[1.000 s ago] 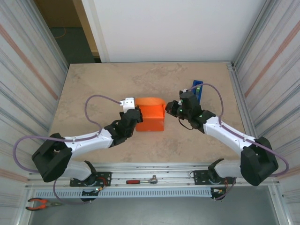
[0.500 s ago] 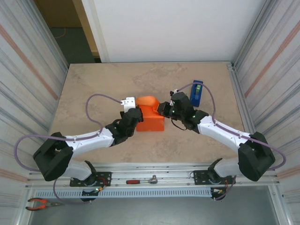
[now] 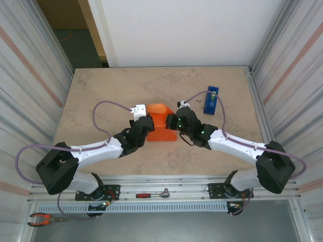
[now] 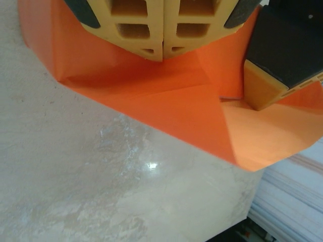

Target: Wrap the gift box in paper

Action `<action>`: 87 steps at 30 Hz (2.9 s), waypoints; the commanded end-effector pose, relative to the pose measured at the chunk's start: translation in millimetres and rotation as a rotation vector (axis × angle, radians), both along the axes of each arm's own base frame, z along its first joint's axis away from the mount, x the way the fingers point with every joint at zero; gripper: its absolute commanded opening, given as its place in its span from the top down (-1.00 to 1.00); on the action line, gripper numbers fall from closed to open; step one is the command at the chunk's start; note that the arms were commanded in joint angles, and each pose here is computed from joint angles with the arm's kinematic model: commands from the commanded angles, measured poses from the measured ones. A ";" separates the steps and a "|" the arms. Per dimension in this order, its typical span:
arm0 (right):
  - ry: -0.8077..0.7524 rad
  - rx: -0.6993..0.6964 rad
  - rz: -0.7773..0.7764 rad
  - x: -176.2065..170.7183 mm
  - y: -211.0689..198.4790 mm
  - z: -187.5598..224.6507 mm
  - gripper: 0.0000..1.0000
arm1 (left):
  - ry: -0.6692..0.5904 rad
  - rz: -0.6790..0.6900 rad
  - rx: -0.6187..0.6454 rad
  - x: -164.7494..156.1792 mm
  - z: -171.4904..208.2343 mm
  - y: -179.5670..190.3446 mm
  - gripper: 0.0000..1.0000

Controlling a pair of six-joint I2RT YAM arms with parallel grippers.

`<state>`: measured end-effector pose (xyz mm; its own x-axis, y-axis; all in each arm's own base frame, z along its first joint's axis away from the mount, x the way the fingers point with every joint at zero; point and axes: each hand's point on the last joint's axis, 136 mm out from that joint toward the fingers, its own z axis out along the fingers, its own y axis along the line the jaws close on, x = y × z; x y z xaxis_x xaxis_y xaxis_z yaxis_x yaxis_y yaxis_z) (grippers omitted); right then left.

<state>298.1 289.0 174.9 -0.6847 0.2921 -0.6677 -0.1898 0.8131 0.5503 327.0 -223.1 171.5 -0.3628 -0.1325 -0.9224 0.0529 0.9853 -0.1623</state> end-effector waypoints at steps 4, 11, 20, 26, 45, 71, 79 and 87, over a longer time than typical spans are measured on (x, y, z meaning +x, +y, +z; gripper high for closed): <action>0.124 -0.321 0.103 -50.7 -7.3 -100.1 1.00 | 0.021 -0.019 -0.051 -2.7 5.2 -10.5 0.80; 0.157 -0.381 0.125 -61.6 -5.0 -121.0 1.00 | -0.036 -0.120 -0.200 -5.0 72.5 -16.2 0.33; 0.169 -0.396 0.116 -64.1 -9.7 -121.1 1.00 | 0.023 -0.062 -0.343 4.1 103.5 56.6 0.11; 0.173 -0.389 0.110 -64.7 -9.8 -119.9 1.00 | 0.112 -0.058 -0.378 13.4 67.4 68.9 0.73; 0.175 -0.371 0.103 -63.9 -7.4 -114.8 1.00 | 0.203 -0.258 -0.385 8.9 29.3 8.2 0.80; 0.191 -0.248 0.141 -63.0 8.9 -85.0 1.00 | 0.339 -0.213 -0.225 -24.8 -28.4 -38.7 0.89; 0.149 -0.065 0.196 -33.7 22.1 -15.1 1.00 | 0.355 -0.206 -0.194 -25.4 -39.3 -37.1 0.90; 0.095 0.016 0.202 -12.3 9.5 26.6 1.00 | 0.361 -0.210 -0.183 -25.8 -42.7 -37.1 0.93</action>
<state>292.2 300.0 179.7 -0.7836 0.1714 -0.5972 -0.2531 0.7897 0.5588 318.2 -265.2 174.7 -0.5933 -0.2616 -0.7612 0.1869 0.8751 -0.4464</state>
